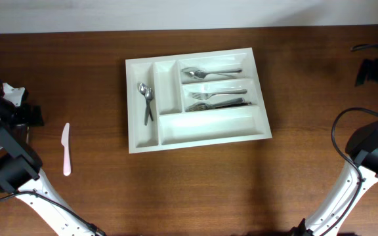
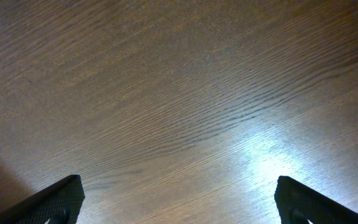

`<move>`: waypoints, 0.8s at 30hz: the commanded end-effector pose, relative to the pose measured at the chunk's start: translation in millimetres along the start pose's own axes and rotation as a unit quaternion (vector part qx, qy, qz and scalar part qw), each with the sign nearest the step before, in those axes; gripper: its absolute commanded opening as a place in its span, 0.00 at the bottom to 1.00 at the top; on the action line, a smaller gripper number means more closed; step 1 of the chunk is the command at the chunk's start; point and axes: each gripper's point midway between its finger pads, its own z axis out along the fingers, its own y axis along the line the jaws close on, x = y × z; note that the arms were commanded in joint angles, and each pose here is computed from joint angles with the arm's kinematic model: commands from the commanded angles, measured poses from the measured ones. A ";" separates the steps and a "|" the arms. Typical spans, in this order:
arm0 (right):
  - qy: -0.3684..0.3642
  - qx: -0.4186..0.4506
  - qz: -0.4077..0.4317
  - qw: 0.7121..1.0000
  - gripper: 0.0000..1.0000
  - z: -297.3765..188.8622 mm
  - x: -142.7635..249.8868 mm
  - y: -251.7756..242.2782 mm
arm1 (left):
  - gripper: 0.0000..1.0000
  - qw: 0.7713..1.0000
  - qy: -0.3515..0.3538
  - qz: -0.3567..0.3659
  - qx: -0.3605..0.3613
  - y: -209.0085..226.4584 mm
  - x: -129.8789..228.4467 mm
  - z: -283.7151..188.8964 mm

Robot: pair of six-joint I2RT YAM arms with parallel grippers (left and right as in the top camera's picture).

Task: Pack container
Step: 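Lower the left gripper and grasp the metal chopsticks, then lift the chopsticks and carry them right into the tray's bottom compartment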

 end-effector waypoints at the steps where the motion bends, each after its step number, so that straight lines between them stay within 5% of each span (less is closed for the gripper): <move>1: -0.001 -0.003 0.002 1.000 0.99 -1.0 0.1 3.1 | 1.00 1.000 0.009 -0.009 0.020 -4.1 4.7 14.2; 15: -0.001 -0.003 0.002 1.000 0.99 -1.0 0.1 2.9 | 0.99 1.000 0.011 -0.009 0.021 -4.8 5.8 14.3; 20: -0.001 -0.003 0.002 1.000 0.99 -1.0 0.1 2.9 | 0.66 1.000 0.011 -0.009 0.021 -4.8 5.8 14.3; 24: -0.001 -0.003 0.002 1.000 0.99 -1.0 0.1 2.9 | 0.54 1.000 0.011 -0.009 0.021 -4.6 5.7 14.3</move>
